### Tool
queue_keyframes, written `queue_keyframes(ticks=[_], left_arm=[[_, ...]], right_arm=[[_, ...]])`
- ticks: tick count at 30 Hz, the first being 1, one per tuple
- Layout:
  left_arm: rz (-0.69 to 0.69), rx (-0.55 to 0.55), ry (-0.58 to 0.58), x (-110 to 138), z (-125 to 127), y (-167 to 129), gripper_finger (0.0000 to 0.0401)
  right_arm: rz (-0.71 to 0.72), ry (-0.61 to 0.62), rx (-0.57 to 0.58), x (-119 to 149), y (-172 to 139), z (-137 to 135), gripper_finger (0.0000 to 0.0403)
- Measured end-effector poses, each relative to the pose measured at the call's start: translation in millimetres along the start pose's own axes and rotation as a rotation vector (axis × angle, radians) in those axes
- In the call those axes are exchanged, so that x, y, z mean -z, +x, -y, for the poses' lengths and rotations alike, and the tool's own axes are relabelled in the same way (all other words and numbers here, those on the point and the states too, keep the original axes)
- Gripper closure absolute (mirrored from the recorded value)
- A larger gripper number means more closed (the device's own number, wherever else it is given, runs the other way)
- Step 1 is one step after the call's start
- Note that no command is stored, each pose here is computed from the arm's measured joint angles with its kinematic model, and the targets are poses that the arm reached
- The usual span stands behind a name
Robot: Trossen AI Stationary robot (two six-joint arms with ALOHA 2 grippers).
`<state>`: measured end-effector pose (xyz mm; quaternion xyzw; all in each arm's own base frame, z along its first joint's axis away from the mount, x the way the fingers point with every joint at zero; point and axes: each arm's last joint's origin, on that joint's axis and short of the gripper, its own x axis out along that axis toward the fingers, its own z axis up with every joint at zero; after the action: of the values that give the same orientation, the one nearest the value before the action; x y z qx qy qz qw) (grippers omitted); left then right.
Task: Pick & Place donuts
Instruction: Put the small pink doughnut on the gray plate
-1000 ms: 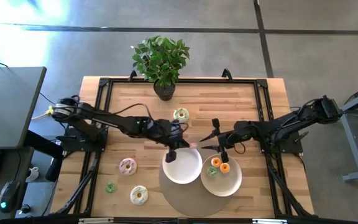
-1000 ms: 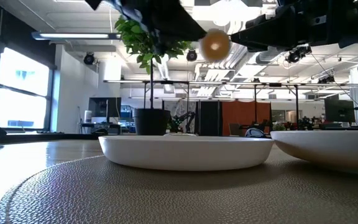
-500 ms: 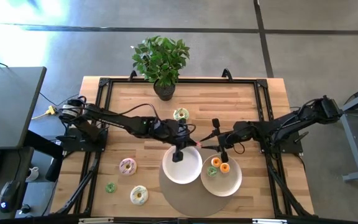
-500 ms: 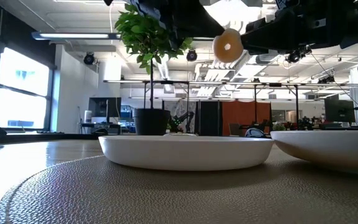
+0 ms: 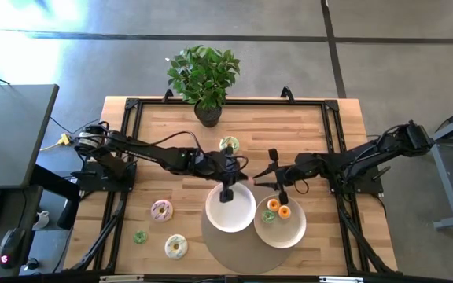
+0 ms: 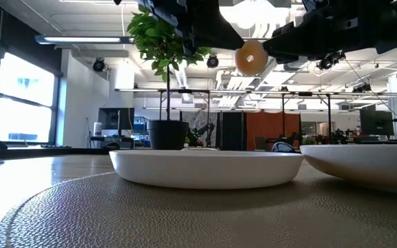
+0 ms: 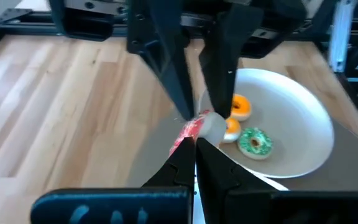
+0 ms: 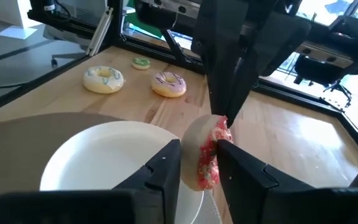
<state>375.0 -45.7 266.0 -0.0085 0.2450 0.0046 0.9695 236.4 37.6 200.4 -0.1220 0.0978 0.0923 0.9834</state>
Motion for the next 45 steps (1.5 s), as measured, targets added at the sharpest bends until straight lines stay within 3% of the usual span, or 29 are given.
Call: queue_keyframes(ticks=[11,18,24,28,33,37,45], left_arm=[[0.032,0.001,-0.005,-2.9,0.4,0.0,0.0401],[0.037,0.051,-0.002,-3.6,1.9,-0.1,0.0401],[0.031,0.064,0.053,-2.9,2.0,0.0,0.0399],[0.008,0.05,0.057,4.7,2.4,11.3,0.0375],[0.02,0.052,0.05,2.2,2.5,9.3,0.0318],[-0.005,0.008,0.052,5.3,1.2,9.6,0.0279],[-0.01,-0.011,0.046,-6.4,-1.3,-16.3,0.0263]], right_arm=[[-0.011,0.004,0.02,0.7,0.0,0.5,0.0327],[-0.014,-0.016,0.019,1.0,0.0,0.4,0.0393],[-0.017,0.011,0.01,1.4,0.0,0.1,0.039],[-0.078,0.051,-0.007,7.2,-0.2,-1.4,0.0398],[-0.165,0.128,0.034,14.9,-1.2,-1.7,0.0398],[-0.216,0.191,-0.004,18.9,-2.3,-9.1,0.0399],[-0.342,0.293,-0.168,20.0,-15.1,-46.4,0.04]])
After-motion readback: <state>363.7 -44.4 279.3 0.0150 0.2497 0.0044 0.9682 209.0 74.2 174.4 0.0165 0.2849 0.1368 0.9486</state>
